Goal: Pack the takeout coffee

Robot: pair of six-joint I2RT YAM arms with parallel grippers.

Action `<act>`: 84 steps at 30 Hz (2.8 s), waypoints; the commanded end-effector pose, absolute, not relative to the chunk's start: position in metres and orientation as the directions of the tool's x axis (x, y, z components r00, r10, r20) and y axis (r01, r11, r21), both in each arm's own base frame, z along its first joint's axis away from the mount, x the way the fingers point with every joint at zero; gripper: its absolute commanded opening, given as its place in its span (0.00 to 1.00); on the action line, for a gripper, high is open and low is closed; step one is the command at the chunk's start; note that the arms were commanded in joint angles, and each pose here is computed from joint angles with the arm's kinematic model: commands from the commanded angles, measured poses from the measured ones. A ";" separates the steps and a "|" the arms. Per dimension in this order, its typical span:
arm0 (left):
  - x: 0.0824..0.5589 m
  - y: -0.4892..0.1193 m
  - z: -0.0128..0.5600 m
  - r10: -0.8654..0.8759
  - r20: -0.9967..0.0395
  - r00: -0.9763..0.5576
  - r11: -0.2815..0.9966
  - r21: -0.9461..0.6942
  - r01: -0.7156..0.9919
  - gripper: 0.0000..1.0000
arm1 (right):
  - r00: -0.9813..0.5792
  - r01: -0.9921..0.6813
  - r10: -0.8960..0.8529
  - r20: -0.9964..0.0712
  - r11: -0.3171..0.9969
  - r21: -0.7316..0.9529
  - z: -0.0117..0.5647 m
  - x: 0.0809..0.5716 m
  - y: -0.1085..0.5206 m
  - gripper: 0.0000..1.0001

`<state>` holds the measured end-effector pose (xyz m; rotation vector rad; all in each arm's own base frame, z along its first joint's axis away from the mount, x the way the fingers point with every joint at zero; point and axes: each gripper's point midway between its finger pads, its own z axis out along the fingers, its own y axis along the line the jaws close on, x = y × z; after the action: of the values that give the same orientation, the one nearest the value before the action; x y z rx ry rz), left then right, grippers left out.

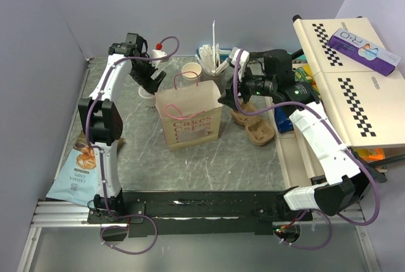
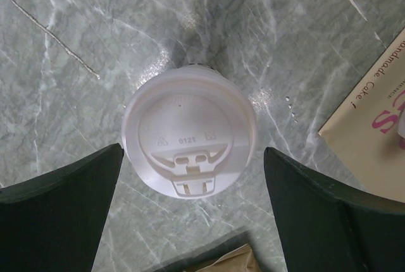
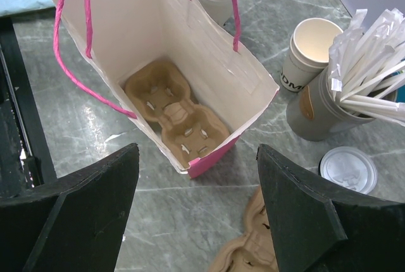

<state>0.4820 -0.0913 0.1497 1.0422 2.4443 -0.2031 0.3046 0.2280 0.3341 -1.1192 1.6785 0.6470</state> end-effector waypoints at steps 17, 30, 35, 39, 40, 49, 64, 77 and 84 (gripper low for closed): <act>0.484 -0.095 0.144 0.642 -0.461 -0.613 0.700 0.026 0.713 0.89 | -0.091 -0.897 -0.367 -0.926 0.434 -0.083 0.334 0.307 0.228 0.81; 0.473 -0.095 0.146 0.608 -0.440 -0.660 0.731 -0.013 0.682 0.68 | -0.044 -0.901 -0.360 -0.932 0.418 -0.119 0.349 0.317 0.233 0.82; 0.460 -0.096 0.155 0.598 -0.432 -0.675 0.734 -0.041 0.677 0.51 | 0.034 -0.924 -0.357 -0.933 0.345 -0.166 0.363 0.327 0.246 0.82; 0.445 -0.097 0.167 0.594 -0.436 -0.676 0.730 -0.062 0.681 0.39 | 0.044 -0.957 -0.355 -0.934 0.253 -0.141 0.354 0.341 0.266 0.82; 0.440 -0.097 0.165 0.595 -0.431 -0.679 0.727 -0.072 0.683 0.31 | 0.049 -0.963 -0.356 -0.933 0.231 -0.139 0.353 0.342 0.268 0.82; 0.405 -0.103 0.192 0.550 -0.477 -0.686 0.734 -0.116 0.669 0.01 | 0.115 -0.984 -0.398 -0.910 0.079 -0.159 0.331 0.360 0.284 0.86; 0.382 -0.089 0.268 0.467 -0.637 -0.613 0.799 0.008 0.601 0.01 | 0.172 -0.984 -0.395 -0.902 -0.033 -0.173 0.298 0.387 0.322 0.81; 0.364 -0.087 0.367 0.378 -0.836 -0.399 0.832 0.117 0.543 0.01 | 0.166 -0.986 -0.414 -0.895 -0.080 -0.146 0.300 0.367 0.326 0.25; 0.339 -0.102 0.415 0.353 -0.905 -0.237 0.785 0.149 0.601 0.01 | 0.189 -0.982 -0.472 -0.861 -0.072 -0.176 0.291 0.340 0.323 0.00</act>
<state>0.3560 -0.0897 0.3624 0.7146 2.0358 -0.2269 0.3633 0.3242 0.2674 -1.6407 1.4545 0.8802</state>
